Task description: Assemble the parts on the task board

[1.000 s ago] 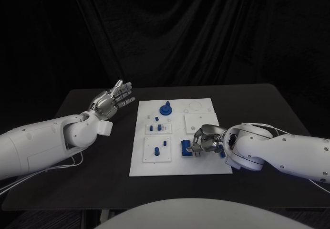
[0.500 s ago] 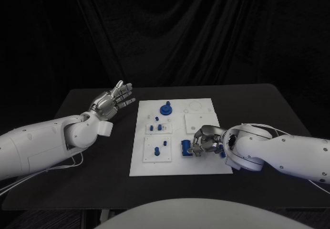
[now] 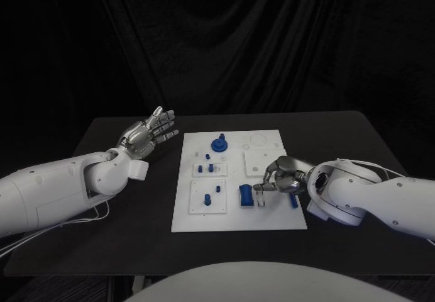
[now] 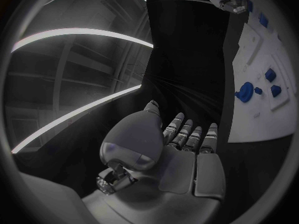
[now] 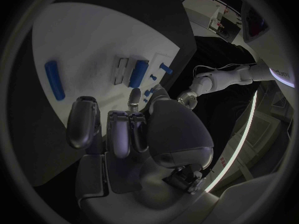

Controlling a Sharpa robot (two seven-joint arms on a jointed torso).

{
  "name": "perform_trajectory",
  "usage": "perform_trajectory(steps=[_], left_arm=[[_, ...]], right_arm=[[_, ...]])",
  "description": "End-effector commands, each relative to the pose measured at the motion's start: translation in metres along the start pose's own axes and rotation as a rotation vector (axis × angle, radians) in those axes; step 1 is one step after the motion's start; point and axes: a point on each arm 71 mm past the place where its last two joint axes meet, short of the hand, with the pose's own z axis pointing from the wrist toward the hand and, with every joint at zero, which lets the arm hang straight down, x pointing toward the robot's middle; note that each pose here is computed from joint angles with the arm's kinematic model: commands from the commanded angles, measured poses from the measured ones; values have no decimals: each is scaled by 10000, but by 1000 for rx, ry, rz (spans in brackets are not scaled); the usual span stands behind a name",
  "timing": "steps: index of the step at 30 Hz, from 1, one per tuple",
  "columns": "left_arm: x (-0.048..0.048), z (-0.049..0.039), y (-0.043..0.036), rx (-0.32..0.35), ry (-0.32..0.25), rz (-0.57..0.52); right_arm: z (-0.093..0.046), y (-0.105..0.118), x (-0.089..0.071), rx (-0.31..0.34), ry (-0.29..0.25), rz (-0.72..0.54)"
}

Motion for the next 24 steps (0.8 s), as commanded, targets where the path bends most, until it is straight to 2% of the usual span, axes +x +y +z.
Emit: perform_trajectory(steps=[1, 7, 13, 18, 24], left_arm=[[28, -9, -5, 16, 9, -14], [11, -46, -41, 49, -4, 9], [9, -76, -61, 62, 3, 39], [16, -62, -60, 68, 5, 47], [14, -47, -58, 73, 6, 50]], right_arm=[[-54, 18, -179, -5, -80, -3], [-105, -121, -427, 90, -95, -106], [-155, -303, -554, 188, -141, -257], [-193, -400, -518, 245, -150, -336], [-227, -461, -419, 275, -135, -359]])
